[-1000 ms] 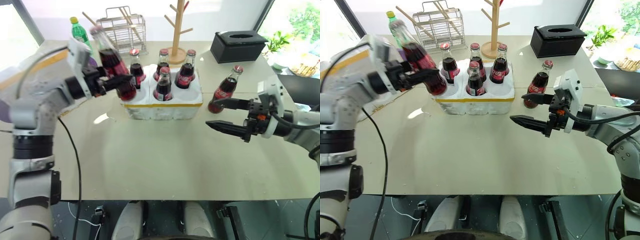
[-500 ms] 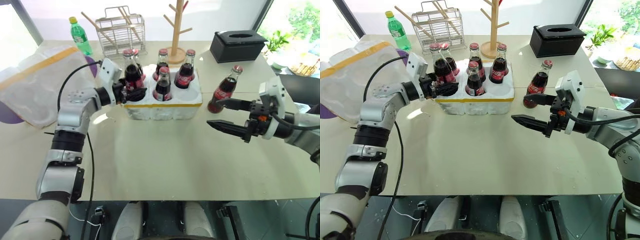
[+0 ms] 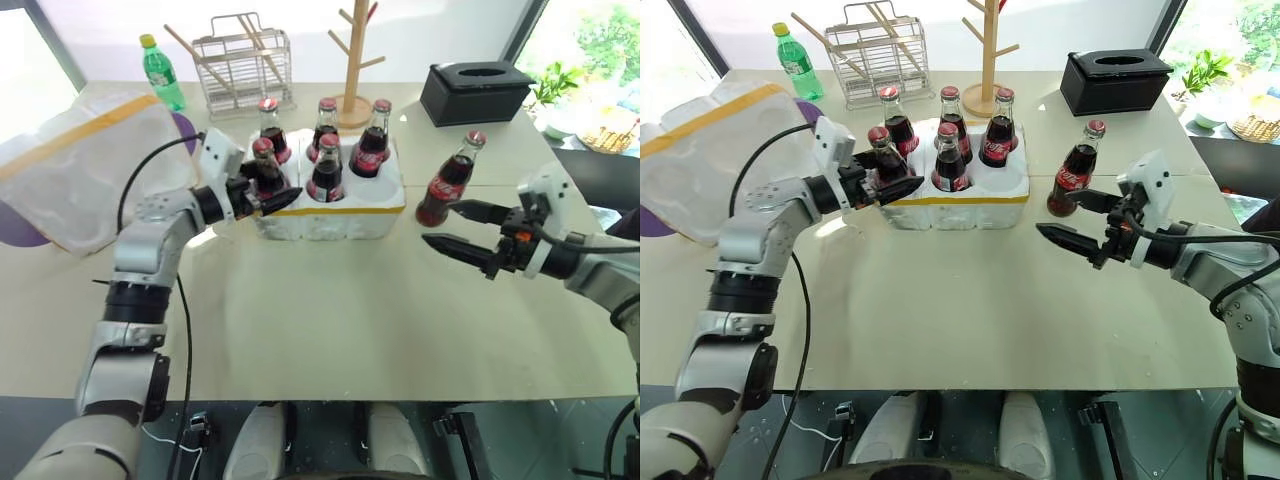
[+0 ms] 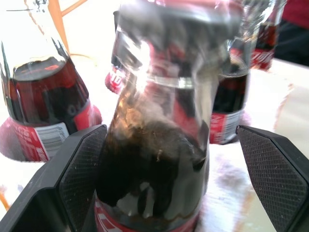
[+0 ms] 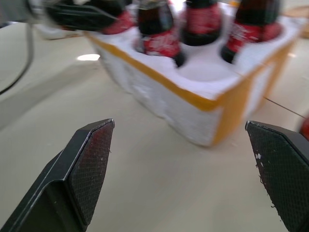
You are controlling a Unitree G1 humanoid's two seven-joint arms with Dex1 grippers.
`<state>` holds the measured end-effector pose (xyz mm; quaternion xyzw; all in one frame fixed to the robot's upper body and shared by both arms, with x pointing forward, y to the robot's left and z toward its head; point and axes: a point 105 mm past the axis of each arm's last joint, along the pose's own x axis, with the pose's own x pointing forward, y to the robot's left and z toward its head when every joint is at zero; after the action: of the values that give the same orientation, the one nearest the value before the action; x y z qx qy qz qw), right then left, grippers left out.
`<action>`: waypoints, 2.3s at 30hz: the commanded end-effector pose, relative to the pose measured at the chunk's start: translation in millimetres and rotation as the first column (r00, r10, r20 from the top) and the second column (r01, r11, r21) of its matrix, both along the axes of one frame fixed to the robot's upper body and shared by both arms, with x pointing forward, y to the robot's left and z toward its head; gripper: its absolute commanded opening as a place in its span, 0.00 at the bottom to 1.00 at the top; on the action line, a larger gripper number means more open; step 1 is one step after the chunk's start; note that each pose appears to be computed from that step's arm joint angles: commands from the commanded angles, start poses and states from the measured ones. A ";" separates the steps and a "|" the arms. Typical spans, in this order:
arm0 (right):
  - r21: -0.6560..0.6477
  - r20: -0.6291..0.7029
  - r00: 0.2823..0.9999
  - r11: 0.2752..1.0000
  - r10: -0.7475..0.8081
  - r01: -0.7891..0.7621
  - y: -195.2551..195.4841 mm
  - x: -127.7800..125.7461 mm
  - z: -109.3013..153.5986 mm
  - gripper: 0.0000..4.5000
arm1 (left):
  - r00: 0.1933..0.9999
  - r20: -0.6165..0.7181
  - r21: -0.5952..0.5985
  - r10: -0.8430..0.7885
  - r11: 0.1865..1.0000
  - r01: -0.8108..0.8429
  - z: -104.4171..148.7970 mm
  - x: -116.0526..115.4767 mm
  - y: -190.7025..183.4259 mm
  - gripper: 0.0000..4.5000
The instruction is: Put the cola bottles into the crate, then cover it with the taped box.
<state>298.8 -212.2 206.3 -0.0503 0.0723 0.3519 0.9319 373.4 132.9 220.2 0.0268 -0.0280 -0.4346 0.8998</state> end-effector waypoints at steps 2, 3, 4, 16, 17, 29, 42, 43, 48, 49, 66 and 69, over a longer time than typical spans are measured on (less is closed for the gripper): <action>0.040 0.069 0.982 0.984 -0.177 0.175 -27.7 13.1 7.2 1.00 | 0.997 0.060 -0.067 -0.046 0.997 0.050 49.6 -34.0 17.6 0.99; 0.059 0.069 0.974 0.975 -0.216 0.212 -33.4 17.4 6.2 1.00 | 0.996 0.060 -0.068 -0.062 0.996 0.066 56.9 -42.7 20.6 0.99; 0.076 0.065 0.968 0.969 -0.241 0.236 -36.7 21.2 5.1 1.00 | 0.995 0.058 -0.064 -0.086 0.994 0.089 62.0 -51.2 21.6 0.99; 0.121 0.071 0.949 0.947 -0.307 0.297 -30.2 69.1 -6.8 1.00 | 0.945 -0.059 0.110 -0.322 0.939 0.327 25.7 -116.9 -14.7 0.99; 0.123 0.070 0.948 0.946 -0.309 0.299 -29.6 73.9 -8.0 1.00 | 0.946 -0.057 0.111 -0.318 0.940 0.323 24.1 -115.8 -16.7 0.99; 0.183 0.046 0.953 0.940 -0.301 0.288 -17.1 108.4 -23.2 1.00 | 0.932 -0.041 0.104 -0.359 0.927 0.361 22.8 -112.1 -33.1 0.99; 0.209 0.235 0.941 0.958 -0.245 0.197 -21.3 100.6 48.3 0.60 | 0.934 -0.032 0.113 -0.355 0.928 0.356 20.5 -108.5 -33.8 1.00; 0.217 0.267 0.938 0.962 -0.219 0.163 -17.4 96.0 63.9 0.60 | 0.936 -0.028 0.108 -0.350 0.930 0.351 21.4 -108.0 -33.1 1.00; 0.246 0.342 0.936 0.969 -0.082 -0.005 14.2 76.8 106.5 0.60 | 0.944 -0.013 0.092 -0.331 0.939 0.331 24.4 -105.4 -32.3 1.00; 0.243 0.350 0.935 0.969 -0.053 -0.035 22.3 74.1 110.2 0.60 | 0.945 -0.010 0.090 -0.328 0.940 0.328 24.8 -104.5 -32.2 1.00; 0.095 0.205 0.976 0.991 0.071 -0.092 84.0 91.6 52.4 0.60 | 0.960 0.022 0.090 -0.278 0.957 0.275 29.8 -96.1 -23.9 1.00; 0.091 0.178 0.978 0.988 0.107 -0.124 87.1 89.1 45.3 0.60 | 0.964 0.023 0.093 -0.266 0.960 0.263 30.5 -94.7 -19.9 1.00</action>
<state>392.0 -122.7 228.2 -0.0271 0.0127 0.3996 0.9162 279.5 107.8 238.5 0.0591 0.0005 -0.5594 0.8268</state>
